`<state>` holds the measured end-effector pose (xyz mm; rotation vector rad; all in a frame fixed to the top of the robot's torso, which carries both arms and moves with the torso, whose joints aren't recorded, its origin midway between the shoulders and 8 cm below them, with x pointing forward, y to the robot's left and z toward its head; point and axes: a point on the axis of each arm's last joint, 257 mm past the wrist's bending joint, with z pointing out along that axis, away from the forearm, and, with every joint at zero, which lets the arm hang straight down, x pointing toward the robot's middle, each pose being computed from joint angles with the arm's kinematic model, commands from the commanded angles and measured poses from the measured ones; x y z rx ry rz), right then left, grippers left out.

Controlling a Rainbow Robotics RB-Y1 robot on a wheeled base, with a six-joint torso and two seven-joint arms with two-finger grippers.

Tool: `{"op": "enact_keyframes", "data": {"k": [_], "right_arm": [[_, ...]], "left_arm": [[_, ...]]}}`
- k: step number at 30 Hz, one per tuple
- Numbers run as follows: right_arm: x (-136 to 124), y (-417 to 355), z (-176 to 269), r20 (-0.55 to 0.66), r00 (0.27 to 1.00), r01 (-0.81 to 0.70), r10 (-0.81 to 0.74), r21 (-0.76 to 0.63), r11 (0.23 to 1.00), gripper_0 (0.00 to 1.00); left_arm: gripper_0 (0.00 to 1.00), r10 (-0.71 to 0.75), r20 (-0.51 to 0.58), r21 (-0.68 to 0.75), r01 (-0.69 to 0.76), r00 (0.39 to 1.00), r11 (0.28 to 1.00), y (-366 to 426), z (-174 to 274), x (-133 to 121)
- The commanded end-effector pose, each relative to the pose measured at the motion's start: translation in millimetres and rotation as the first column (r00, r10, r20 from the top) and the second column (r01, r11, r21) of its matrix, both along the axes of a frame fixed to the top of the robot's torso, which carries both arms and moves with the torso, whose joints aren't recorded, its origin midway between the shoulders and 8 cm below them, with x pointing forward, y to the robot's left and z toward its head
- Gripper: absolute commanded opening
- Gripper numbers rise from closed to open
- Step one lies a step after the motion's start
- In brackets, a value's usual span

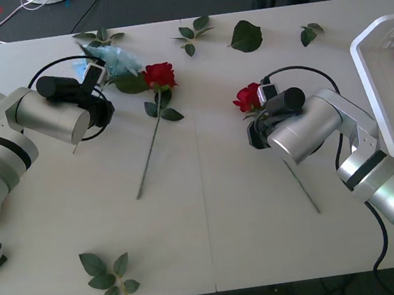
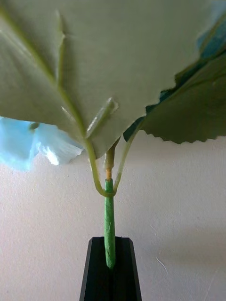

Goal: Place the red flowers into the right box and the blue flowers into the left box. If a person shows an open palm, hand one flower to the person first, then continue sorting.

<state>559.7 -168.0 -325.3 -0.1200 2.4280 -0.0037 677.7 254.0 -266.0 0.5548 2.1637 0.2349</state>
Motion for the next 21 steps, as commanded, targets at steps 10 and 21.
{"op": "enact_keyframes", "data": {"k": [10,21], "right_arm": [[-0.7,-6.7,80.6,0.046,0.998,-0.047,0.048,-0.02,0.999,0.0],[5.9,-101.1,164.3,0.095,0.995,0.018,-0.01,-0.088,0.996,0.0]], "left_arm": [[0.0,0.037,0.195,-0.154,-0.006,0.98,0.988,7.2,119.3,35.9],[0.0,0.189,0.103,-0.267,-0.156,0.977,0.951,74.3,257.3,-11.3]]}}
